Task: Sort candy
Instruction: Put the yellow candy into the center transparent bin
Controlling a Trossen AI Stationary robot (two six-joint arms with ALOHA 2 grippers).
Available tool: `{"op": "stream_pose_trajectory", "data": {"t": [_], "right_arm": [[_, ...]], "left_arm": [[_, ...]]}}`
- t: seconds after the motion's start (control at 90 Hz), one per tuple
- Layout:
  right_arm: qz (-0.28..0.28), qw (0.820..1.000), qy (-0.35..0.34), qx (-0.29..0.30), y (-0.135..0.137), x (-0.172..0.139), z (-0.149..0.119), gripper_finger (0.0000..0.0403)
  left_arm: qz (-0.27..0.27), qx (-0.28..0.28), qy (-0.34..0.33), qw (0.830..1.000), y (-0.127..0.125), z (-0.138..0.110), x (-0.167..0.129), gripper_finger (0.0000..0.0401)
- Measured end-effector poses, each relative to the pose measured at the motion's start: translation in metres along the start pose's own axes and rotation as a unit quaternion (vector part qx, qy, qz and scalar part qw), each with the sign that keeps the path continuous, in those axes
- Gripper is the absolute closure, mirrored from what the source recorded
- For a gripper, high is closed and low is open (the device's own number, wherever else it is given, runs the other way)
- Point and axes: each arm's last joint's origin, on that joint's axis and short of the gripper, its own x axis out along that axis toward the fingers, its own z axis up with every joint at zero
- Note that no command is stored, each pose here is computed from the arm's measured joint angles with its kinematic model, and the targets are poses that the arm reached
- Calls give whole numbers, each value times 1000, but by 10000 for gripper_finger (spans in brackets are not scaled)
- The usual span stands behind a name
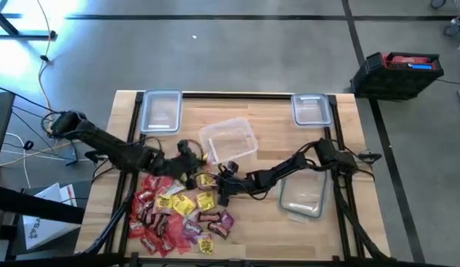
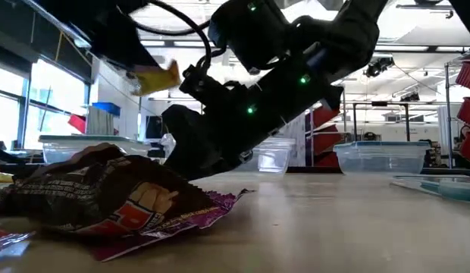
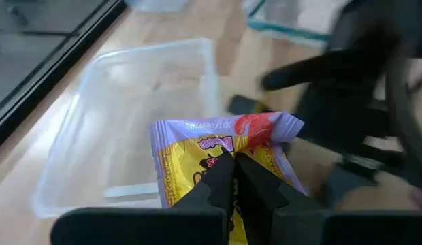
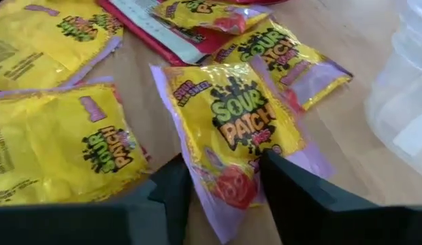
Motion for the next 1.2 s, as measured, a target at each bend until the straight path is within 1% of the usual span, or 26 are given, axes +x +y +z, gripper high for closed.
{"op": "stream_pose_trajectory", "data": {"t": [0.122,0.178,0.278,0.378,0.489,0.533,0.6,0.711,0.822,0.911,1.0,1.078,1.133,1.2], "right_arm": [[-8,1000,-6,6,7,-3,-3,376],[-13,1000,-10,-9,13,-9,-3,393],[-13,1000,-10,-21,22,-23,3,398],[-14,999,-15,-26,27,-43,18,401],[-44,998,-13,-41,24,-64,33,402],[-63,997,-8,-48,21,-72,38,402],[-99,993,0,-60,12,-84,46,402],[-142,987,20,-66,-12,-93,60,403],[-149,985,33,-87,-35,-89,71,403],[-130,984,51,-114,-55,-81,78,403],[-106,984,72,-122,-79,-73,82,403],[-95,987,75,-110,-100,-66,87,403],[-77,989,71,-103,-113,-63,91,403],[-48,992,67,-93,-124,-57,93,403]], "left_arm": [[-9,-1,8,1000,11,2,18,399],[0,-2,7,1000,17,3,27,394],[18,-4,3,1000,27,4,43,375],[37,-4,2,999,39,4,59,352],[13,-3,20,1000,48,-2,74,330],[-1,-4,30,1000,49,-4,78,324],[-5,-2,44,999,50,-7,79,316],[-11,4,61,998,48,-9,71,310],[-26,0,54,998,44,-2,50,309],[-42,-9,71,997,40,-3,27,309],[-61,-27,104,992,34,-8,5,309],[-68,-45,146,986,28,-17,-10,309],[-69,-57,171,981,24,-23,-18,309],[-55,-64,185,979,17,-28,-22,309]]}}
